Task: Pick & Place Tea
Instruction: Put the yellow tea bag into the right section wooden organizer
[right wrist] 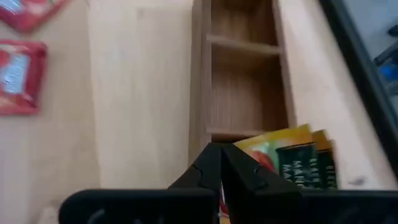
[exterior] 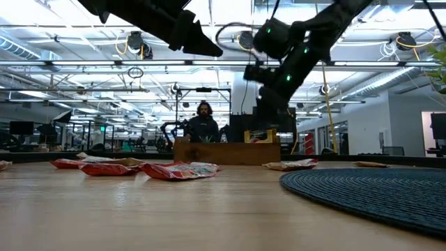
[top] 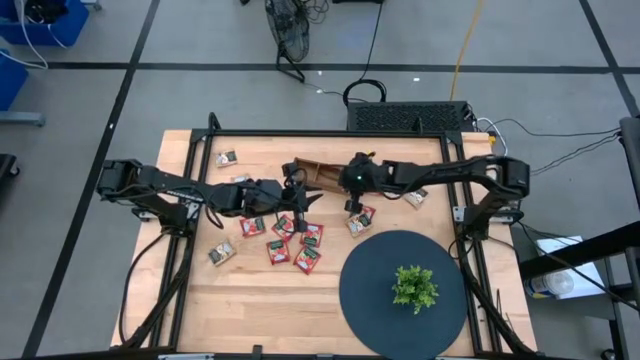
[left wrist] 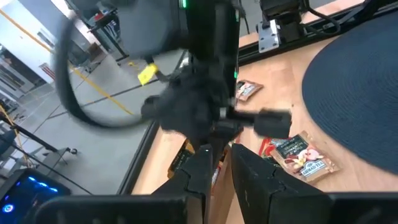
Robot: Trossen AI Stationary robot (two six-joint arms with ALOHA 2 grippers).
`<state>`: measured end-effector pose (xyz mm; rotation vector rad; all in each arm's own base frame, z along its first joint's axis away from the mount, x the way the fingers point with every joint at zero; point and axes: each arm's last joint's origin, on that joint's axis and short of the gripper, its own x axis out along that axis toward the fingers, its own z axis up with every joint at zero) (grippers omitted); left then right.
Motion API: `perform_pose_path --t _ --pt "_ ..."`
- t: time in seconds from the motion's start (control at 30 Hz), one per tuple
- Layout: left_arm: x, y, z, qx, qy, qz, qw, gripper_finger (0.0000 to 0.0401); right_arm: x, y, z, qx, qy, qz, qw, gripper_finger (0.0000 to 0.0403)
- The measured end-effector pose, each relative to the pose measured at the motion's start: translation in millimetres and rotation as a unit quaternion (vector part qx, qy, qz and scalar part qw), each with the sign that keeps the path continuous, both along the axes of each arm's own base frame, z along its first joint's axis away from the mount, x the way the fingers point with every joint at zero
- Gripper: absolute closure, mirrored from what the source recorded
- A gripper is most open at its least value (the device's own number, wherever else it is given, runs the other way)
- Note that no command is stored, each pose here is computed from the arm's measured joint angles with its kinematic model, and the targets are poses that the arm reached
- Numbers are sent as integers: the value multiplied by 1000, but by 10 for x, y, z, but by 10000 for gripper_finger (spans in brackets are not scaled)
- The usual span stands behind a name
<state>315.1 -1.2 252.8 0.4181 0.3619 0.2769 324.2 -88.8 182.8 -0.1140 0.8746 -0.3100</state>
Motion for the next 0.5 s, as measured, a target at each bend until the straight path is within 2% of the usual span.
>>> perform_pose_path --t 0.2,0.5 --pt "-2 0 -6 -10 0 3 1000 334 34 -95 -242 10 37 -15 999 403" --pt "-4 0 -11 -10 3 3 1000 334 10 -113 -274 -3 57 -27 998 403"
